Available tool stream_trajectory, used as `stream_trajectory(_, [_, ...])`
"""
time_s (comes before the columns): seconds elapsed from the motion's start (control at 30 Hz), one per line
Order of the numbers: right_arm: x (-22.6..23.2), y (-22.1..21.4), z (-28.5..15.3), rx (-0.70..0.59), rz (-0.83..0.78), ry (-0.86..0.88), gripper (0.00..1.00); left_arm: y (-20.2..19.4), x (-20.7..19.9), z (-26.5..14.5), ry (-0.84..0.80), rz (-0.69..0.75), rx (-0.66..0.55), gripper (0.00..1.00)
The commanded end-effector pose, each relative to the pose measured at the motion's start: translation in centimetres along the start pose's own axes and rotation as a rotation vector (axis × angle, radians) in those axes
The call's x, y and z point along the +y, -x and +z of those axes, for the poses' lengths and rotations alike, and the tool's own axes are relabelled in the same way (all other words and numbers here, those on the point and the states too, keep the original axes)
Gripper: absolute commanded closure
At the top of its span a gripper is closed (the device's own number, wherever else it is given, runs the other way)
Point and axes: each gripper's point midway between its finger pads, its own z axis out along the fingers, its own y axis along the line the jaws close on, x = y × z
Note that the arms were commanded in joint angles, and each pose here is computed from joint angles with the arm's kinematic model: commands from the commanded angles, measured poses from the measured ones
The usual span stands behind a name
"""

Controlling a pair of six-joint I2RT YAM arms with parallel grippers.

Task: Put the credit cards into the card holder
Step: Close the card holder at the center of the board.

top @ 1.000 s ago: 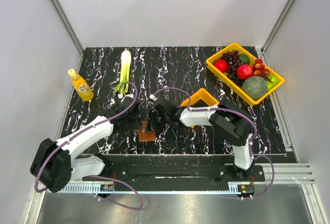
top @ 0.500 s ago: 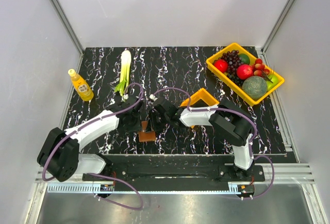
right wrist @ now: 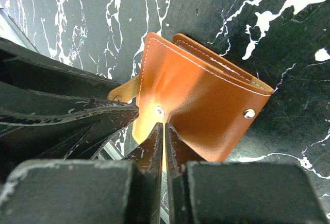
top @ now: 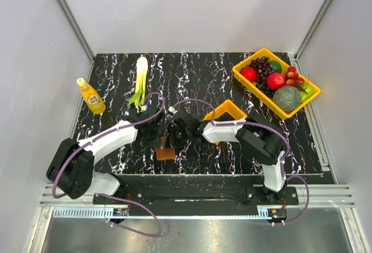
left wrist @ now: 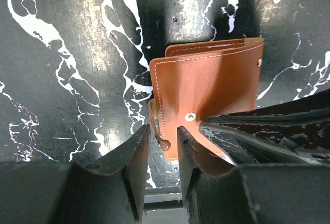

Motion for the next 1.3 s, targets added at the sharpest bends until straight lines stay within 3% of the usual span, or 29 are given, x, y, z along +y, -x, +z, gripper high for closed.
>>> stream_trajectory(0.0, [-0.9,-0.5,0.6,0.010,-0.019,-0.041,0.91,1.0,-0.4,-0.2,0.006,0.011,-0.019,0.69])
stream_trajectory(0.23, [-1.0,-0.6,0.7,0.015,-0.022,-0.041,0.91,1.2,-0.3,-0.4,0.009,0.009,-0.025,0.72])
stream_trajectory(0.37, [-1.0,-0.6,0.7,0.016,-0.023,-0.040,0.91,1.3,-0.4,-0.6,0.004,0.007,-0.030,0.79])
stream_trajectory(0.73, [-1.0,-0.8,0.9,0.022,-0.022,-0.038,0.91,1.6,-0.3,-1.4,-0.001,-0.001,-0.057,0.83])
stream_trajectory(1.27, [-0.9,-0.9,1.0,0.031,-0.021,-0.033,0.91,1.7,-0.4,-1.7,-0.018,-0.007,-0.081,0.79])
